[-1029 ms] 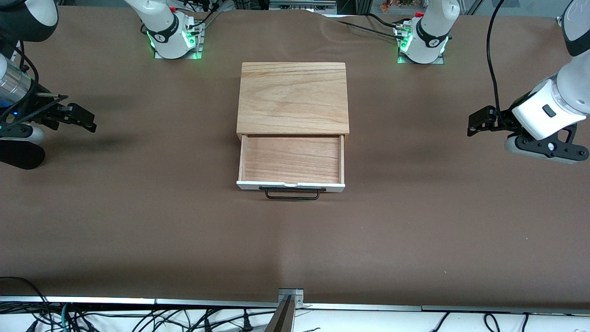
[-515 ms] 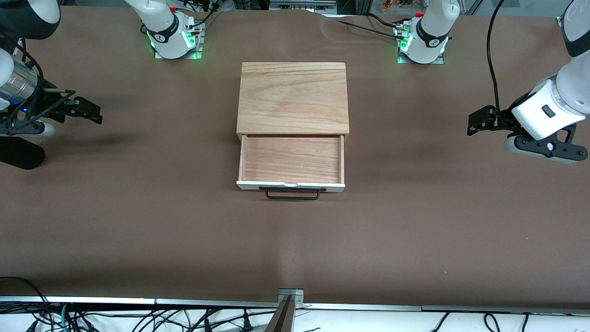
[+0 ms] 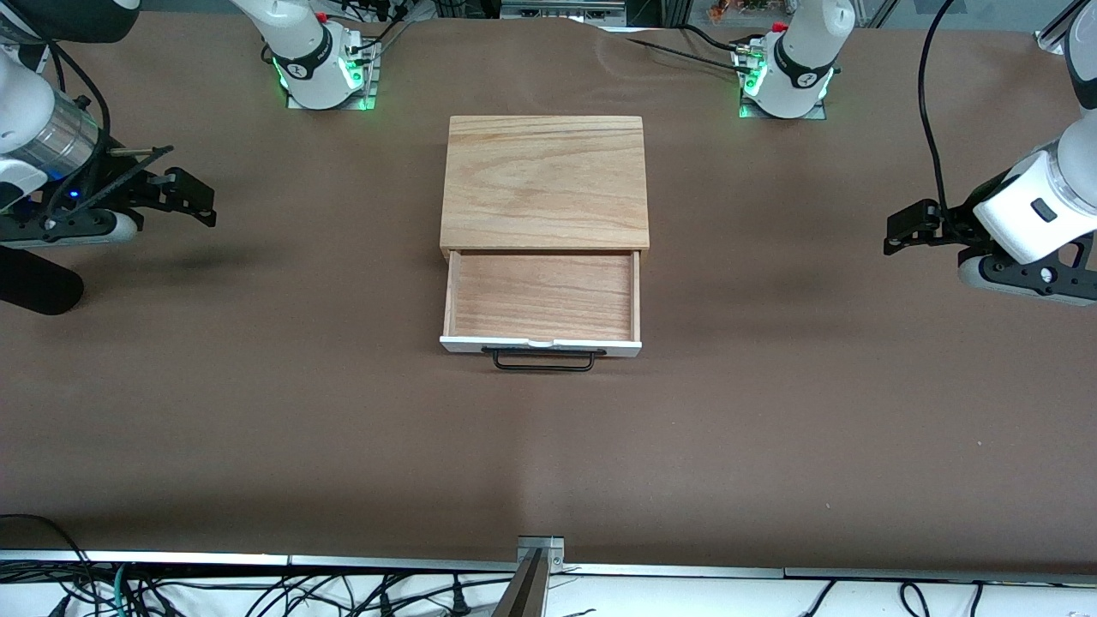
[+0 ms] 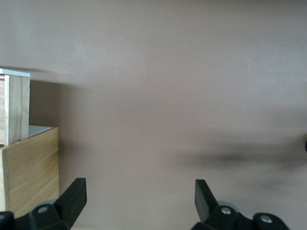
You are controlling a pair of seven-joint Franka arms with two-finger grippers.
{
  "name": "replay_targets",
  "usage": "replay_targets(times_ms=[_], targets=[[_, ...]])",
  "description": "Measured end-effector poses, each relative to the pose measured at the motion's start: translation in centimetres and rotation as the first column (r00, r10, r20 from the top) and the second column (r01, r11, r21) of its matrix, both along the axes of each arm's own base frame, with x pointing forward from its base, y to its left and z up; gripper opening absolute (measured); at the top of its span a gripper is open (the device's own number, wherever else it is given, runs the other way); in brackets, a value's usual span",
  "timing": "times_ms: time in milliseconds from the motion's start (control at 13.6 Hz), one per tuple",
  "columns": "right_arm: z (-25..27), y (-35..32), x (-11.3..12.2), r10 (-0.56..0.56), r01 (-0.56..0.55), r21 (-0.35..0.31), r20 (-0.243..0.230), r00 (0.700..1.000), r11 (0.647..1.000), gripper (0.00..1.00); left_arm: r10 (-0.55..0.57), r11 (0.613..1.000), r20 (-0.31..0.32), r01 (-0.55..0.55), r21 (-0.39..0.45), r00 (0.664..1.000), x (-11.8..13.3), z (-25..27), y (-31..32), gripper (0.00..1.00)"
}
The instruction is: Pull top drawer with both arms simultaneously
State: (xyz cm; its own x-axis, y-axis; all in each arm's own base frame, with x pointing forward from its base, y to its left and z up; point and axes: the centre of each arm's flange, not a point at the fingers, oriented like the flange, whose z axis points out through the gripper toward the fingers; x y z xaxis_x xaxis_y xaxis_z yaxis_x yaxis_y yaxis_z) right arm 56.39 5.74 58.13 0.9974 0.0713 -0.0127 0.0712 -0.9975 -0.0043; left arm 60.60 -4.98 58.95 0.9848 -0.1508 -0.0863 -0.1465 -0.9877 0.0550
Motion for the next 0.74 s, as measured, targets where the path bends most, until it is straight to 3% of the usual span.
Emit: replay_targets(times_ms=[294,735], targets=[[-1.4,-0.8,0.9,-0.014,0.014,0.002,-0.025,1.0,1.0,1.0,-0.011,1.0,-0.015,0.011,0.0,1.0,0.3,-0.9,-0.7,1.0],[-1.0,-1.0,1.4,-0.016,0.016,0.006,-0.013,1.0,1.0,1.0,-0.007,1.0,-0.024,0.007,0.0,1.0,0.6,-1.5,-0.5,1.0]])
